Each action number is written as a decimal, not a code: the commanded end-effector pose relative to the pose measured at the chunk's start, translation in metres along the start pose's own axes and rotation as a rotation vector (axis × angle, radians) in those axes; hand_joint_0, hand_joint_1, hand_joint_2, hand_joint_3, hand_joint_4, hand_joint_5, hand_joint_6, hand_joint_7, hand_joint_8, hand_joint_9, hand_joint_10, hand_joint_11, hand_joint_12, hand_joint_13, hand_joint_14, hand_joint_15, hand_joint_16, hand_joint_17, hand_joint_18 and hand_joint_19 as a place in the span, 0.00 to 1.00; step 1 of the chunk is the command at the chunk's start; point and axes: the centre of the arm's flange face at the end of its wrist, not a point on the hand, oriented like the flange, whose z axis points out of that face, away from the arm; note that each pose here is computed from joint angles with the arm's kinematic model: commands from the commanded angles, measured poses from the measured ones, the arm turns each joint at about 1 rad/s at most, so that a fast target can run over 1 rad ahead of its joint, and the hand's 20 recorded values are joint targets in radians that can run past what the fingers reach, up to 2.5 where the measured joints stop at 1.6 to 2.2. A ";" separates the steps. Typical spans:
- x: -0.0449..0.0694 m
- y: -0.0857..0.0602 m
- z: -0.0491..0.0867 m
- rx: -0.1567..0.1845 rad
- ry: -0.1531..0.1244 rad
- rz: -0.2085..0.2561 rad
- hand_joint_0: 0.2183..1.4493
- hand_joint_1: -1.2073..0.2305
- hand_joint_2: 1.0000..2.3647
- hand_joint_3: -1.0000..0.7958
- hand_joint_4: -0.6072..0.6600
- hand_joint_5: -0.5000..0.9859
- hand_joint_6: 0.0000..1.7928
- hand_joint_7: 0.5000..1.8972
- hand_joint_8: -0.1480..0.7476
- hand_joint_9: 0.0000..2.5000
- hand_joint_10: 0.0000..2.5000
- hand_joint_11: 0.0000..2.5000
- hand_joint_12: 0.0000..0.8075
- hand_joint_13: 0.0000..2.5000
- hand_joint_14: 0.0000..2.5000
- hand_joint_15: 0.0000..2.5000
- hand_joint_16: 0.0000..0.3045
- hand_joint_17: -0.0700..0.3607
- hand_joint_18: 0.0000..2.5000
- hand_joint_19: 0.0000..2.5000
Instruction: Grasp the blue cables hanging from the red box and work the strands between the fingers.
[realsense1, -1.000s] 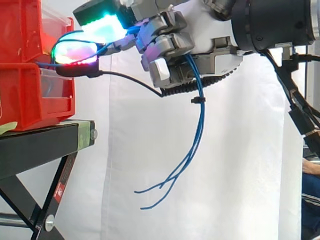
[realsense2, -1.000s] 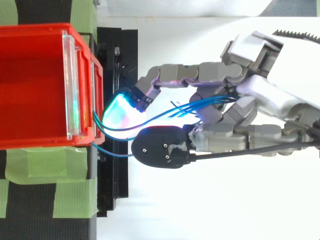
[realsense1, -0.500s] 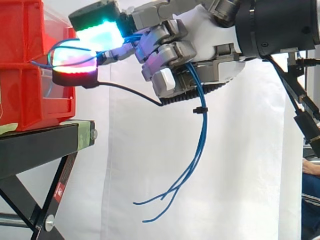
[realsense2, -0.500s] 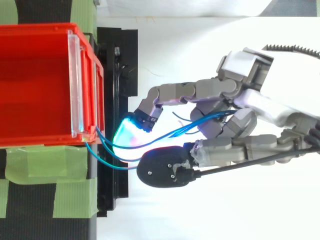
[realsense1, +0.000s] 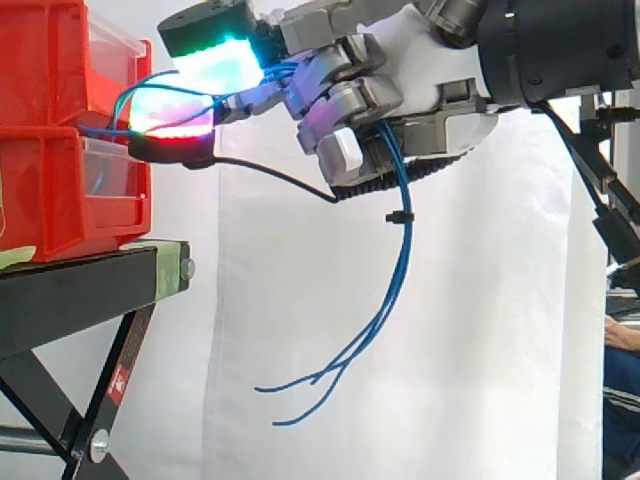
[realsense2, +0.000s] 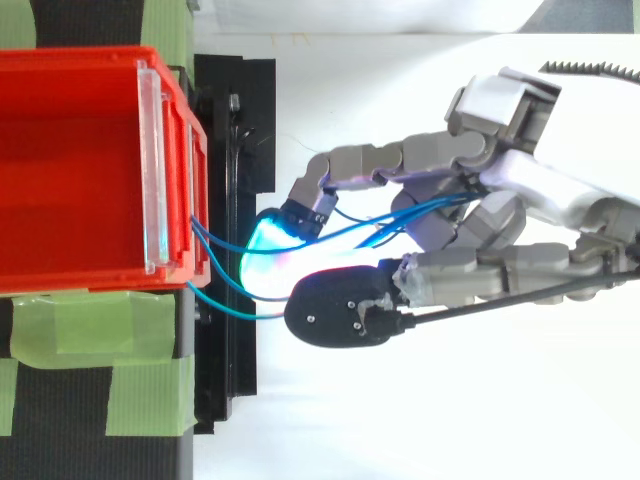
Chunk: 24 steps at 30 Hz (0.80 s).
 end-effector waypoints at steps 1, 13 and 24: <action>-0.007 0.002 0.002 -0.002 -0.008 -0.007 0.64 0.34 0.01 0.53 0.80 0.68 0.01 0.43 0.78 0.55 1.00 1.00 0.77 0.72 1.00 0.64 0.73 0.55 0.97 0.26; -0.025 -0.001 0.008 0.004 -0.040 -0.001 0.56 0.37 0.00 0.00 0.78 0.68 0.01 0.45 0.78 0.55 1.00 1.00 0.77 0.72 1.00 0.64 0.73 0.55 0.97 0.26; -0.033 0.010 0.002 0.009 -0.044 -0.014 0.58 0.33 0.02 0.35 0.80 0.66 0.01 0.41 0.78 0.55 1.00 1.00 0.77 0.72 1.00 0.64 0.73 0.55 0.97 0.26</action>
